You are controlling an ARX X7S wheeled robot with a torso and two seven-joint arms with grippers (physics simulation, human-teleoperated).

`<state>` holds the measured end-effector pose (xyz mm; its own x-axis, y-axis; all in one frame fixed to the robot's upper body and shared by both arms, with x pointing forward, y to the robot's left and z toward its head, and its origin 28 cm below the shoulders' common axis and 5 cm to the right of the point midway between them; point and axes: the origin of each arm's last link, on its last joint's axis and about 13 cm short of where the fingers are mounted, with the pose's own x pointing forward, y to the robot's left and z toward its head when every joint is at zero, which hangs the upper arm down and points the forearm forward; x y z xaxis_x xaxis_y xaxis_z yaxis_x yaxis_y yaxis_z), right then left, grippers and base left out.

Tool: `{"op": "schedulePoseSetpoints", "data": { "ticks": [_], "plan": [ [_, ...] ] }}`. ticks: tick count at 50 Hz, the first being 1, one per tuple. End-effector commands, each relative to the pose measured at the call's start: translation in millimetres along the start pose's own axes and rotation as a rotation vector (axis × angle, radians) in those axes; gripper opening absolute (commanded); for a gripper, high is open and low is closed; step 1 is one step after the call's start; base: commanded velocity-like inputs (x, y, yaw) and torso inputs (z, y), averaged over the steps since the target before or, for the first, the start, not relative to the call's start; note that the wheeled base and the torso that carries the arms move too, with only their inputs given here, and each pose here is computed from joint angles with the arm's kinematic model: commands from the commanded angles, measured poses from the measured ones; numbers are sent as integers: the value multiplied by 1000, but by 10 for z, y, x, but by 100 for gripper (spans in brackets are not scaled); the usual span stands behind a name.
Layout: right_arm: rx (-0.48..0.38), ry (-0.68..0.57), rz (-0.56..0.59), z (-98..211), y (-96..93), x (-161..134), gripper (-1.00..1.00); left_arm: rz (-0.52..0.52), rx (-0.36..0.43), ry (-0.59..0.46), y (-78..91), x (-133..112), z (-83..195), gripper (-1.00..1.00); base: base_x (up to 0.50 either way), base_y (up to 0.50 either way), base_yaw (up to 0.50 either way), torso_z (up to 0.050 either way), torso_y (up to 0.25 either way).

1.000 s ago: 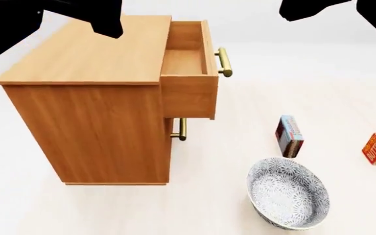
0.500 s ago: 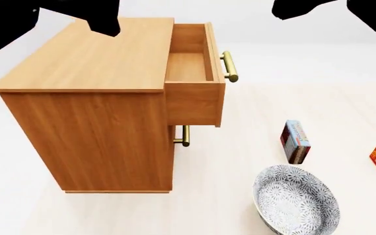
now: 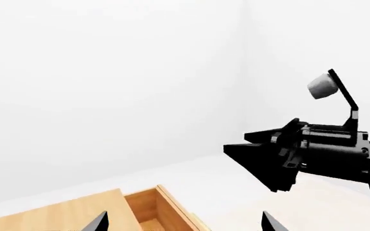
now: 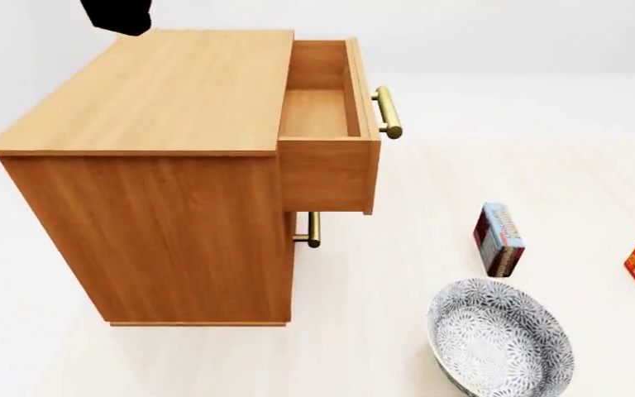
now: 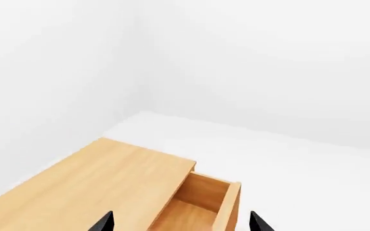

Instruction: Put the chocolate pudding in the top drawer of the cabinet and close it.

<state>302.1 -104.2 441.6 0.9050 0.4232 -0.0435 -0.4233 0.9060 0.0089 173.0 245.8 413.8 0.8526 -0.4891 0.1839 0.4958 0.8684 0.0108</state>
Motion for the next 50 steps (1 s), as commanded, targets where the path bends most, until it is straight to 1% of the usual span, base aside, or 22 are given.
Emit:
{"op": "schedulePoseSetpoints", "data": {
  "ticks": [1,4,14,19,23,27,31,38,50],
  "plan": [
    [42,210,39,222,56,330,100,-43,13,15,-61,-154,67,100,0,0,0,0,0],
    [58,256,75,270,66,371,100,-56,23,17,-79,-178,70,100,0,0,0,0,0],
    [81,297,111,287,79,508,100,-77,48,4,-108,-226,75,100,0,0,0,0,0],
    [86,316,126,227,108,564,100,-77,61,-4,-140,-282,92,100,0,0,0,0,0],
    [87,340,149,176,136,594,100,-61,74,-16,-172,-361,130,100,0,0,0,0,0],
    [83,361,148,107,156,639,100,-45,86,-29,-197,-426,177,100,0,0,0,0,0],
    [77,379,135,45,161,677,100,-36,99,-35,-216,-459,198,100,0,0,0,0,0],
    [90,395,69,-64,145,736,100,-34,119,-43,-233,-483,223,100,0,0,0,0,0],
    [72,430,-18,-219,49,792,100,-27,128,-56,-218,-506,221,100,0,0,0,0,0]
  ]
}}
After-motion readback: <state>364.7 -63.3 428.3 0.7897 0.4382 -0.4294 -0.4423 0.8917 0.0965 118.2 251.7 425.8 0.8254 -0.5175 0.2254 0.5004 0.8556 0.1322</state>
